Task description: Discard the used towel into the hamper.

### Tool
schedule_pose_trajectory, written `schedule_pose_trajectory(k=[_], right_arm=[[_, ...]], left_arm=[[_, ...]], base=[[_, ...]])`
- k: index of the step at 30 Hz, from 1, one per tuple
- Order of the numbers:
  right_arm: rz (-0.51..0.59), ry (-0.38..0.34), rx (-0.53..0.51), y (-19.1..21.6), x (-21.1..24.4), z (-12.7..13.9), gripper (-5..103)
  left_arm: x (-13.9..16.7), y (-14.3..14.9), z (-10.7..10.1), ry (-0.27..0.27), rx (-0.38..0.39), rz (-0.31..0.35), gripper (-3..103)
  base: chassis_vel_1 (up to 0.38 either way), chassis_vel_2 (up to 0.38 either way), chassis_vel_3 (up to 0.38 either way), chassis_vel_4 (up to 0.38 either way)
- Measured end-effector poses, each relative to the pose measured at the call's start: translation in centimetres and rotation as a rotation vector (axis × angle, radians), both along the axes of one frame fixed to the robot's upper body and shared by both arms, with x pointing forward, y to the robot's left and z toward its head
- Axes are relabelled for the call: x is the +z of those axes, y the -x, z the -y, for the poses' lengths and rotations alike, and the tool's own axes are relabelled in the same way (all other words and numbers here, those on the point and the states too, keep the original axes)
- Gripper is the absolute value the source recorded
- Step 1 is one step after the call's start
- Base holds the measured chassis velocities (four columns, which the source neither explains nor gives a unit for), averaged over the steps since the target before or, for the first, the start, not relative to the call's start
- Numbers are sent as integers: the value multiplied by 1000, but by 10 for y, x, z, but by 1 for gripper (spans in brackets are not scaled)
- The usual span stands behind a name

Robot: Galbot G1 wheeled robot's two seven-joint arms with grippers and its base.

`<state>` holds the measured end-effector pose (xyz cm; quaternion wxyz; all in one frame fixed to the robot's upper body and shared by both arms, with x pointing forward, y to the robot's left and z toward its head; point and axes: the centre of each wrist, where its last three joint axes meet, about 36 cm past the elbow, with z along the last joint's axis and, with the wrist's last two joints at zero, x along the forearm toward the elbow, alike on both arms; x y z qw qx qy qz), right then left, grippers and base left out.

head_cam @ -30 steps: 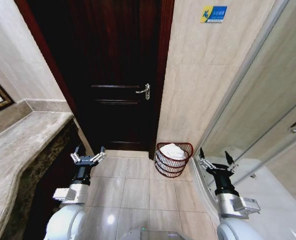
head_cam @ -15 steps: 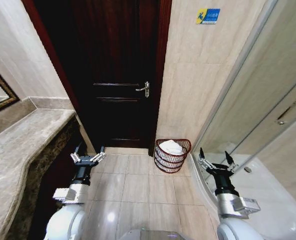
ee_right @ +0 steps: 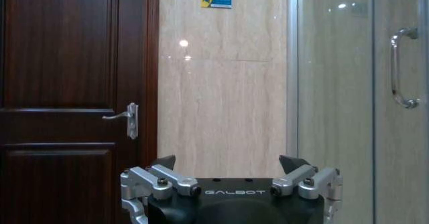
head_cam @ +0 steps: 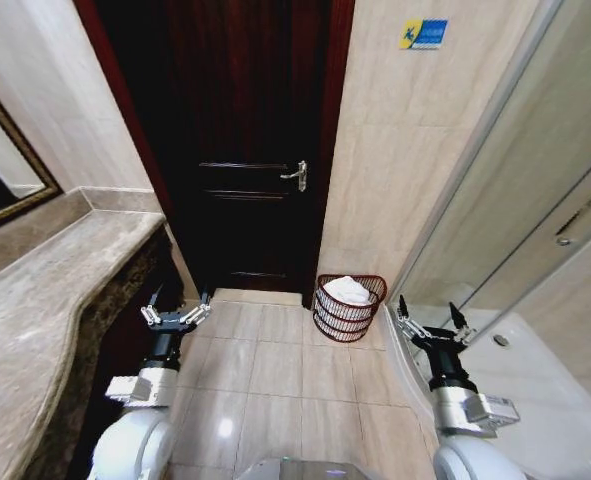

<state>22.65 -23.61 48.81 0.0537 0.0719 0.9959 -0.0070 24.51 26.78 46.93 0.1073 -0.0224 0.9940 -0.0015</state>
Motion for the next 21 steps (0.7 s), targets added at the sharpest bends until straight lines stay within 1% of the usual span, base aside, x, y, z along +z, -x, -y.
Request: schedule_pose_trajectory(k=[21], right_arm=[[0,0,0,0,0,0,100]], left_arm=[[0,0,0,0,0,0,100]], base=[[59,-63,-55,58]])
